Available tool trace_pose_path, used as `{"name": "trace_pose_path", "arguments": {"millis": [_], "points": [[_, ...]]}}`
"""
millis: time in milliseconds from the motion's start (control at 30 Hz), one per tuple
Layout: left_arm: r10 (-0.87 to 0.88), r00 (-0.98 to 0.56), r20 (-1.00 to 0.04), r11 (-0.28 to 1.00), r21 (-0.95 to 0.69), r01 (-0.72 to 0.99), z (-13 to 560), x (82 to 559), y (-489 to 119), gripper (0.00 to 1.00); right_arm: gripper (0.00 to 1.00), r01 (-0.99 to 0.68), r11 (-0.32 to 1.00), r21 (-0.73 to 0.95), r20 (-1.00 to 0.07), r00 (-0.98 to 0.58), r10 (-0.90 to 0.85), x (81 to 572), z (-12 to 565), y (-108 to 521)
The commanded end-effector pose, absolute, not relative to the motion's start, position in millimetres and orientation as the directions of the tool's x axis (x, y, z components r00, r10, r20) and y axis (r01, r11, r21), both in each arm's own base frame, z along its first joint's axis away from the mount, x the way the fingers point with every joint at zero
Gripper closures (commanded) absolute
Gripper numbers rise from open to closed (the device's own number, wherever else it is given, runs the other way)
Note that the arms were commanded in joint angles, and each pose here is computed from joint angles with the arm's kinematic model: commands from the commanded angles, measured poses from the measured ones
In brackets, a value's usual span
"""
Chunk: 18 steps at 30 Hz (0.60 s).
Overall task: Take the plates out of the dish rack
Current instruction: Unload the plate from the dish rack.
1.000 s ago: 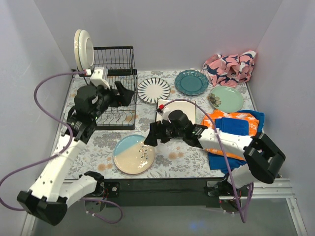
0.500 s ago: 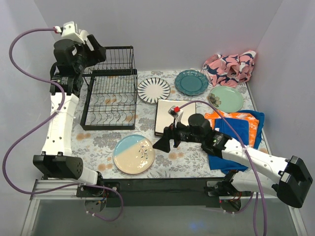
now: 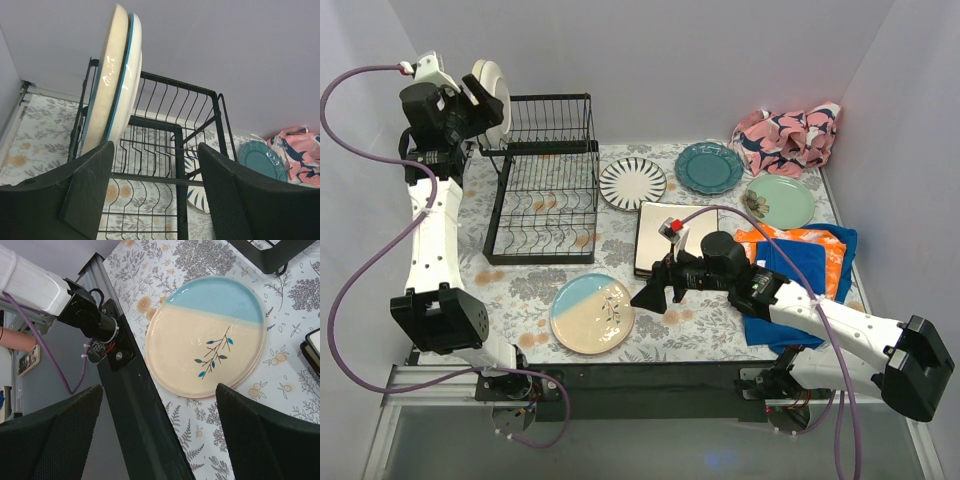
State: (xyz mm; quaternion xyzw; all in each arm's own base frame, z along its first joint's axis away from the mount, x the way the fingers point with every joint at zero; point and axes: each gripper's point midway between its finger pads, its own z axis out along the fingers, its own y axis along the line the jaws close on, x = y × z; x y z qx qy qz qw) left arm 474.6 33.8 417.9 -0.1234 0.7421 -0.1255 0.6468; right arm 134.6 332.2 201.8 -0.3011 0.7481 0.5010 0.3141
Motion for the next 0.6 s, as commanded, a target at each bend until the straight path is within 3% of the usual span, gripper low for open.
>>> {"name": "trace_pose_path", "arguments": {"millis": [0,567], "points": [[-0.335,-0.119,-0.935,0.941,-0.339,0.019,416,476,29,0.34,0.02,-0.782,0.301,0.546,-0.785,-0.603,-0.141,135,201,334],[-0.238,-0.162,-0.958,0.967,-0.249,0.052,382,501,31,0.39,0.02,-0.782,0.308,0.541,-0.786,-0.601,-0.144,137,198,335]]}}
